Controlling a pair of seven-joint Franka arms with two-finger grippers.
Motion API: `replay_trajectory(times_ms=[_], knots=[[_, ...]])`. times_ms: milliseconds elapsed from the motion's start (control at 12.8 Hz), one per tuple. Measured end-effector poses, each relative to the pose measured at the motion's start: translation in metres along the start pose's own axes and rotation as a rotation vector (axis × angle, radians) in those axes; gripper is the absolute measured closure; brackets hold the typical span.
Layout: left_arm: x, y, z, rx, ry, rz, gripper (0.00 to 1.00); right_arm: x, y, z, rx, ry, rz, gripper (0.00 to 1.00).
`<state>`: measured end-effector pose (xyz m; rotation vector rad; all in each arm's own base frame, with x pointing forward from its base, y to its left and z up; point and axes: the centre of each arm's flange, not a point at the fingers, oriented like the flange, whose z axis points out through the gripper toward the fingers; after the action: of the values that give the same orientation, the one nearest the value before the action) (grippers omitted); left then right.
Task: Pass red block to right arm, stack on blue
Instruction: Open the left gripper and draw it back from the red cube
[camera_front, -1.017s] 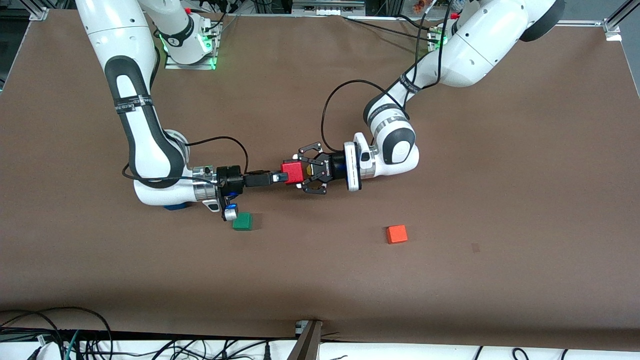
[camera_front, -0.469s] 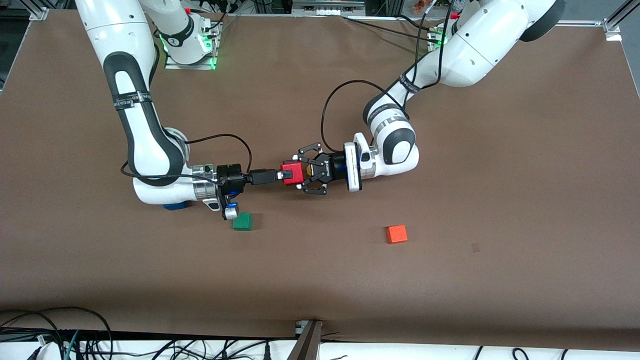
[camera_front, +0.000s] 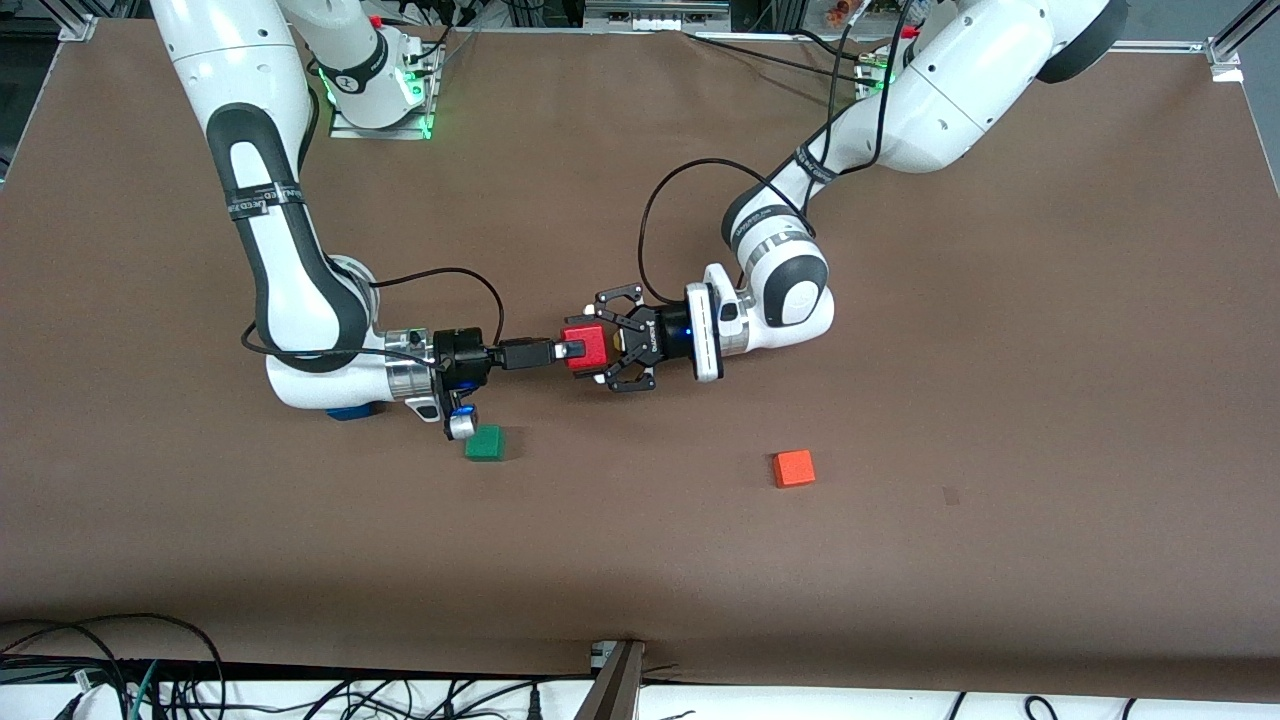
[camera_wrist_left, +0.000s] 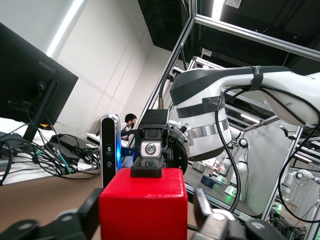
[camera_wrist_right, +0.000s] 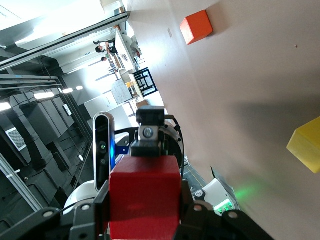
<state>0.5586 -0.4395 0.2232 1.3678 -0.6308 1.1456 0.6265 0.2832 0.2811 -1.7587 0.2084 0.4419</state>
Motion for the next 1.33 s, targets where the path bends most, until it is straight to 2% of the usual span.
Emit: replay_trajectory(times_ms=[78, 156, 548, 939, 1095, 1330], knots=[[-0.001, 0.003, 0.003, -0.004, 0.002, -0.002, 0.05, 0.000, 0.000, 0.000, 0.000, 0.000, 0.000, 0.45], [-0.001, 0.006, 0.005, -0.007, 0.005, -0.005, 0.00, 0.000, -0.001, 0.000, 0.000, 0.000, -0.001, 0.45], [0.007, -0.001, 0.000, -0.003, 0.008, -0.034, 0.00, 0.000, -0.003, -0.004, 0.000, 0.006, -0.005, 0.45], [0.061, -0.026, -0.030, -0.040, -0.057, -0.060, 0.00, 0.002, -0.006, -0.016, -0.010, 0.024, -0.007, 0.45], [0.070, -0.033, -0.041, -0.050, -0.094, -0.067, 0.00, 0.003, -0.006, -0.032, -0.054, 0.039, -0.021, 0.45], [0.094, -0.047, -0.067, -0.078, -0.232, -0.115, 0.00, 0.002, -0.011, -0.060, -0.176, 0.055, -0.064, 0.45]])
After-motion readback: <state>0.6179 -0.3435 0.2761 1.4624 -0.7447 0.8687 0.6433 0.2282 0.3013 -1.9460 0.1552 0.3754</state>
